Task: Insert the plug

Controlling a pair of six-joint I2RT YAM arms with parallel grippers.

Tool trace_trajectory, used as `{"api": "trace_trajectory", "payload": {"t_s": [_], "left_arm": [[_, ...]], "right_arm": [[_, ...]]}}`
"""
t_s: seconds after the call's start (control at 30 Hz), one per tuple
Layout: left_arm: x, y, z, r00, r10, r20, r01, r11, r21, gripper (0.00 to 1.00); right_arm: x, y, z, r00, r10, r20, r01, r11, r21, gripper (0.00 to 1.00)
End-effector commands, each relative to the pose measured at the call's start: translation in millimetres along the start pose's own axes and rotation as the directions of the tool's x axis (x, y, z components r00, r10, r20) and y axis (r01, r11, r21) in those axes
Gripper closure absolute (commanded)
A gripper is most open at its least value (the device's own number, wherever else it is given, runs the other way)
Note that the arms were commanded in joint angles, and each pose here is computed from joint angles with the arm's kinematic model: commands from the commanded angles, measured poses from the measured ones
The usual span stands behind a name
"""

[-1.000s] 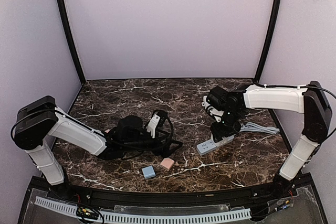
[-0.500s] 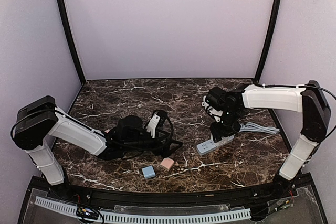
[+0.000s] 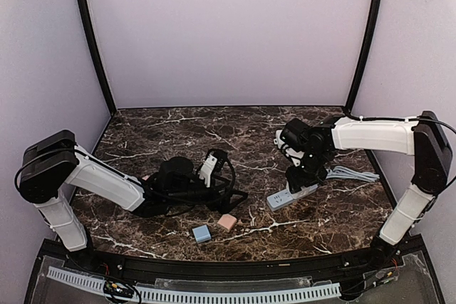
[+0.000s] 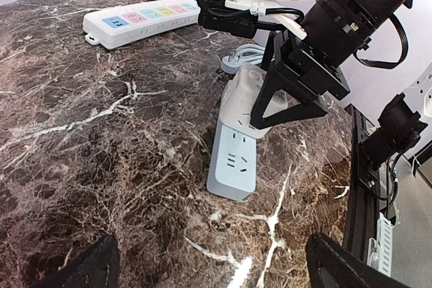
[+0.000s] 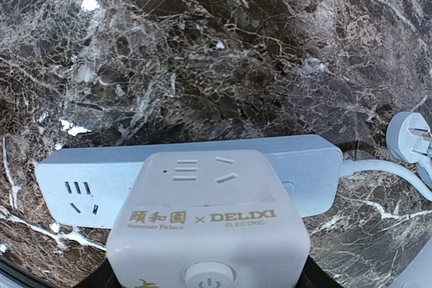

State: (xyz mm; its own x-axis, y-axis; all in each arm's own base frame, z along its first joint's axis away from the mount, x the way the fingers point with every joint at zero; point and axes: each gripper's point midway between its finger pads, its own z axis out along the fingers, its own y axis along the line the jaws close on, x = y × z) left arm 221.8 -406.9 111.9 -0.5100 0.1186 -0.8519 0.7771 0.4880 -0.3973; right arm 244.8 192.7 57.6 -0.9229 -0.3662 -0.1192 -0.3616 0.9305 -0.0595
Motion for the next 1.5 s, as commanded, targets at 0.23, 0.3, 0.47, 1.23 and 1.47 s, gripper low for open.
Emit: {"api": "trace_trajectory", "payload": {"t_s": [0.23, 0.3, 0.47, 1.23, 1.47], "left_arm": [[-3, -6, -5, 1.000, 0.004, 0.015, -0.004, 1.000, 0.018, 0.04], [-2, -5, -4, 1.000, 0.004, 0.013, -0.004, 1.000, 0.017, 0.04], [-2, -6, -3, 1.000, 0.001, 0.011, -0.001, 1.000, 0.022, 0.04], [-3, -3, -5, 1.000, 0.005, 0.013, -0.005, 1.000, -0.001, 0.04], [-4, 4, -7, 0.999, 0.035, 0.013, -0.034, 0.998, -0.043, 0.04]], "right_arm": [[-2, -3, 12, 0.999, 0.033, 0.002, -0.033, 0.999, 0.034, 0.83], [-6, 0, 5, 0.999, 0.029, 0.014, -0.029, 0.999, 0.017, 0.70], [-15, 2, -14, 0.998, 0.031, 0.053, -0.031, 1.000, -0.002, 0.30], [-25, -1, -85, 0.973, 0.042, 0.226, -0.034, 0.999, -0.040, 0.01], [-26, 9, -100, 0.955, 0.029, 0.294, -0.009, 0.998, -0.069, 0.01]]}}
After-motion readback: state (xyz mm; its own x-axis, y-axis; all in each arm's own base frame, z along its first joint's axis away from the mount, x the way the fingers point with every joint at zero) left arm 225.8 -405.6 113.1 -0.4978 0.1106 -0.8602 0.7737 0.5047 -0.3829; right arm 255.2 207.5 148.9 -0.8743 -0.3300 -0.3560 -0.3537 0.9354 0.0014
